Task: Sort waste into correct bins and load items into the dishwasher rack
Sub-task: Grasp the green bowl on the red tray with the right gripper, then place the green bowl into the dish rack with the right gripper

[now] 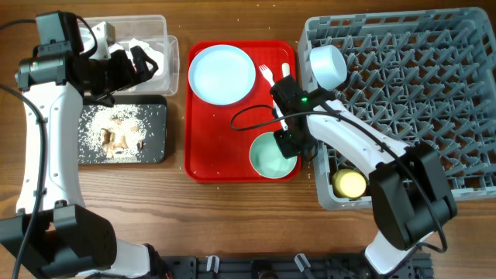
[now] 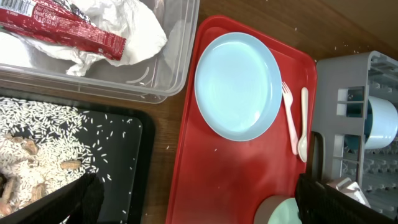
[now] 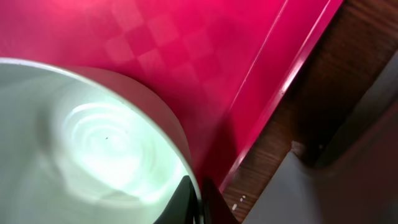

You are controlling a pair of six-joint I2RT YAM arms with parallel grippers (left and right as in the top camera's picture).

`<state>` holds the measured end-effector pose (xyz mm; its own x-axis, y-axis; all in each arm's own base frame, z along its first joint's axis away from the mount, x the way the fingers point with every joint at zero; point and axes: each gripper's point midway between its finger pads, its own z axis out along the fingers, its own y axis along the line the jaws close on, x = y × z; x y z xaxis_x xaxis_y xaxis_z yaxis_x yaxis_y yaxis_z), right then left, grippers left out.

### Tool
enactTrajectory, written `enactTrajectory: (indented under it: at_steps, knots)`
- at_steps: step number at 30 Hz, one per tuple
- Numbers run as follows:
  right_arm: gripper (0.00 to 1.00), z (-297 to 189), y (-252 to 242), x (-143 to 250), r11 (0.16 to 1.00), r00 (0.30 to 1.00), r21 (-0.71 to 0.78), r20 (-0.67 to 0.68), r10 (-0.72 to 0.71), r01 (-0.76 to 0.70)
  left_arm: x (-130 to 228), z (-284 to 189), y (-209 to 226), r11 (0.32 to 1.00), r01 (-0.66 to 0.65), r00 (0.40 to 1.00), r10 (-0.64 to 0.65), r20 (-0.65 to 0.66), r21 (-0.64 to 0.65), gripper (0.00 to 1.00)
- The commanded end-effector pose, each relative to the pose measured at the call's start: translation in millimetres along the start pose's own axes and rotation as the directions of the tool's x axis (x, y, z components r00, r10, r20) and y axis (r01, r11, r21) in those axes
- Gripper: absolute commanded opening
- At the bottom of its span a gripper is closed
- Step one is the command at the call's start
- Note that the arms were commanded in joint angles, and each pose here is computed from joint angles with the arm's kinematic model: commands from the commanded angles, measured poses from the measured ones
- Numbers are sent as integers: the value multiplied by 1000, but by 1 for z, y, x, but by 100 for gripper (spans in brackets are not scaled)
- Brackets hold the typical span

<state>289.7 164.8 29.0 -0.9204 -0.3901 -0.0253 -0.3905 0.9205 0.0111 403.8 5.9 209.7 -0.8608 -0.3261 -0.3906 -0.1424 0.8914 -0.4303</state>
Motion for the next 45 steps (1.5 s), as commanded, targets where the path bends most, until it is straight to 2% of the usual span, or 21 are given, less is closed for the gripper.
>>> enactTrajectory:
  at_steps: [1,4,6,7,8,10,12,15,16,18,21,23,27,30,32,35,41,45]
  knots:
    - [4,-37,3,-16,999,997,-3,63,43,-43,-4,-4,2,1000,-16,1000,17,17,-6,100]
    - [4,-109,1,-29,996,975,-11,204,94,-94,-4,-4,2,1000,-16,1000,17,17,-6,100]
    - [4,-162,-27,-26,970,924,87,334,185,-226,-4,-4,2,1000,-16,1000,17,17,-6,100]
    - [4,-197,-58,-14,913,859,187,447,250,-363,-4,-4,2,1000,-16,1000,17,17,-6,100]
    - [4,-211,-73,-5,873,825,233,493,274,-429,-4,-4,2,1000,-16,1000,16,17,-6,100]
    - [4,-254,-116,28,708,715,352,629,305,-612,-4,-4,2,1000,-16,1000,17,17,-6,100]
    - [4,-286,-142,54,583,666,439,702,253,-684,-4,-4,2,1000,-16,1000,16,17,-6,100]
    - [4,-297,-152,58,512,657,493,726,204,-703,-4,-4,2,1000,-16,1000,16,17,-6,100]
    - [4,-298,-156,53,481,662,523,729,175,-704,-4,-4,2,1000,-16,1000,17,17,-6,100]
    - [4,-292,-161,41,427,714,615,692,110,-662,-4,-4,2,1000,-16,1000,17,17,-6,100]
    - [4,-255,-158,11,419,834,746,549,54,-518,-4,-4,2,1000,-16,1000,16,17,-6,100]
    - [4,-229,-159,-4,376,905,836,425,17,-399,-4,-4,2,1000,-16,1000,17,17,-6,100]
    - [4,-193,-165,-23,264,968,936,248,-22,-234,-4,-4,2,1000,-16,1000,17,17,-6,100]
    - [4,-182,-170,-23,278,973,934,231,2,-223,-4,-4,2,1000,-16,1000,17,17,-6,100]
    - [4,-174,-176,-20,320,970,916,241,44,-242,-4,-4,2,1000,-16,1000,17,17,-6,100]
    - [4,-171,-189,-18,323,961,905,263,86,-276,-4,-4,2,1000,-17,1000,17,17,-6,100]
    - [4,-143,-179,-14,480,967,839,215,139,-256,-4,-4,2,1000,-16,1000,17,17,-6,100]
    - [4,-138,-175,-5,510,978,836,150,145,-204,-4,-4,2,1000,-16,1000,17,17,-6,100]
